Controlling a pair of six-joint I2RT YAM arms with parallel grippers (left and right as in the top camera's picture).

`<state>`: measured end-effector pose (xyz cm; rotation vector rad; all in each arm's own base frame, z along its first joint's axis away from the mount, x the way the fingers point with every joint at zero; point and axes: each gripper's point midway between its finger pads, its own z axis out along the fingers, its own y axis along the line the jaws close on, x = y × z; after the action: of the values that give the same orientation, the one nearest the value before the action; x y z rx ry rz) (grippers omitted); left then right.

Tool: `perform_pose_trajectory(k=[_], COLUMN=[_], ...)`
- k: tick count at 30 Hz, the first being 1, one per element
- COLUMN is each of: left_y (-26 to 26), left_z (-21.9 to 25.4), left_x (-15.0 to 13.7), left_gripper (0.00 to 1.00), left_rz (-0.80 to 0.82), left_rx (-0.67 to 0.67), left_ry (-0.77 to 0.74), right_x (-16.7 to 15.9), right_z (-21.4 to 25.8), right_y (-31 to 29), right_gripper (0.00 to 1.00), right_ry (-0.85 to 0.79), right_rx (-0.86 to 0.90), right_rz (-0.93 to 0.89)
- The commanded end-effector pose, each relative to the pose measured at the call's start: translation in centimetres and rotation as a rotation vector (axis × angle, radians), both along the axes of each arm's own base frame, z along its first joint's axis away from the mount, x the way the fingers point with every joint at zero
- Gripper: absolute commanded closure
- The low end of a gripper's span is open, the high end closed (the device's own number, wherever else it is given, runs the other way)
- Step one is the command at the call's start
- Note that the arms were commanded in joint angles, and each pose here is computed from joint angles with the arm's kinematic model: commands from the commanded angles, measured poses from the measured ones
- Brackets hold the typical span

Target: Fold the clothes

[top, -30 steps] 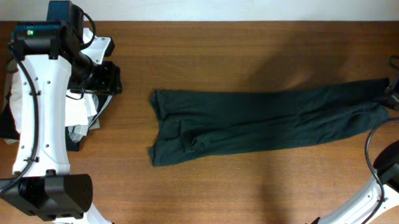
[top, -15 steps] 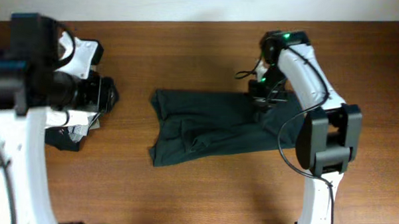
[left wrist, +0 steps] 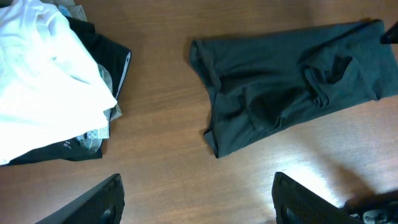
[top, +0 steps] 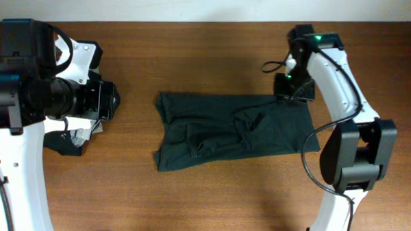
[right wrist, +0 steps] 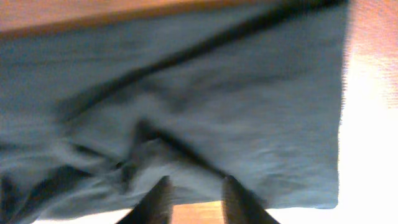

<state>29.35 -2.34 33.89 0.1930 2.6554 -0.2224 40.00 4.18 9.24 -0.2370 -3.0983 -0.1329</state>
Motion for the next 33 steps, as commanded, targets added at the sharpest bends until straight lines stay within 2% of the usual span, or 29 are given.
perform_pose_trajectory(k=[1,3,4,5,6,8,10,11,13,14,16,18,19,20,21,22,23,24,28,31,32,33], left_y=[0.1,0.1,0.1,0.1,0.1,0.1,0.1,0.1,0.1,0.1,0.1,0.1,0.1,0.1,0.1,0.1,0.1,0.1,0.1,0.1,0.2,0.2], left_z=[0.1,0.1,0.0,0.0,0.0,0.1,0.2,0.2,0.2,0.2,0.3,0.3,0.2,0.3,0.3,0.3,0.3,0.3,0.3,0.4,0.4,0.4], left_x=[0.2,0.2,0.1,0.0,0.1,0.3,0.5,0.5,0.5,0.5,0.5,0.5,0.5,0.5,0.6,0.6,0.6,0.6,0.7,0.8,0.8,0.8], left_gripper=[0.24,0.24,0.24,0.24,0.24,0.24,0.24,0.23,0.24,0.23,0.23,0.24,0.23,0.24,0.23,0.23,0.24,0.24,0.23,0.23,0.23,0.23], left_rz=[-0.008,-0.008,-0.008,-0.008,-0.008,-0.008,-0.008,-0.008,-0.008,-0.008,-0.008,-0.008,-0.008,-0.008,-0.008,-0.008,-0.008,-0.008,-0.008,-0.008,-0.008,-0.008], left_rx=[0.012,0.011,0.011,0.011,0.012,0.012,0.012,0.012,0.012,0.012,0.012,0.012,0.012,0.012,0.012,0.012,0.012,0.012,0.013,0.013,0.013,0.013], left_ry=[-0.01,-0.008,-0.005,-0.002,-0.006,-0.013,-0.023,-0.024,-0.025,-0.024,-0.026,-0.025,-0.025,-0.026,-0.031,-0.028,-0.028,-0.028,-0.033,-0.036,-0.038,-0.037], right_x=[-2.3,-5.1,-6.7,-7.9,-8.7,-8.7,-7.3,-6.5,-4.6,-4.7,-3.9,-2.0,-1.9,-1.9,-2.0,-2.2,-2.0,-1.4,2.9,4.7,4.7,4.6], right_z=[-4.3,-8.2,-8.0,-6.7,-3.5,-0.3,1.7,1.5,-0.8,-1.5,-3.2,-4.2,-4.5,-4.9,-6.7,-7.7,-7.6,-6.9,-0.8,1.3,1.0,0.6], right_y=[-0.1,4.1,6.3,7.4,7.6,6.4,5.4,5.3,7.2,8.7,11.2,11.2,12.1,12.4,11.6,11.5,11.6,11.8,12.0,12.5,12.6,12.5], right_gripper=[0.84,0.89,0.96,0.96,0.96,0.96,0.96,0.93,0.53,0.42,0.32,0.24,0.2,0.2,0.3,0.74,0.92,0.96,0.96,0.96,0.75,0.44], right_ry=[0.076,0.119,0.149,0.165,0.125,0.034,-0.086,-0.106,-0.143,-0.137,-0.173,-0.265,-0.279,-0.28,-0.248,-0.222,-0.229,-0.253,-0.379,-0.446,-0.447,-0.444], right_rx=[0.056,0.259,0.369,0.423,0.423,0.352,0.27,0.261,0.312,0.359,0.315,0.116,0.082,0.059,-0.018,-0.021,-0.02,-0.017,0.003,0.021,0.022,0.022], right_rz=[-0.03,0.047,0.136,0.206,0.3,0.327,0.315,0.291,0.228,0.252,0.348,0.413,0.445,0.457,0.46,0.461,0.46,0.458,0.367,0.338,0.337,0.335])
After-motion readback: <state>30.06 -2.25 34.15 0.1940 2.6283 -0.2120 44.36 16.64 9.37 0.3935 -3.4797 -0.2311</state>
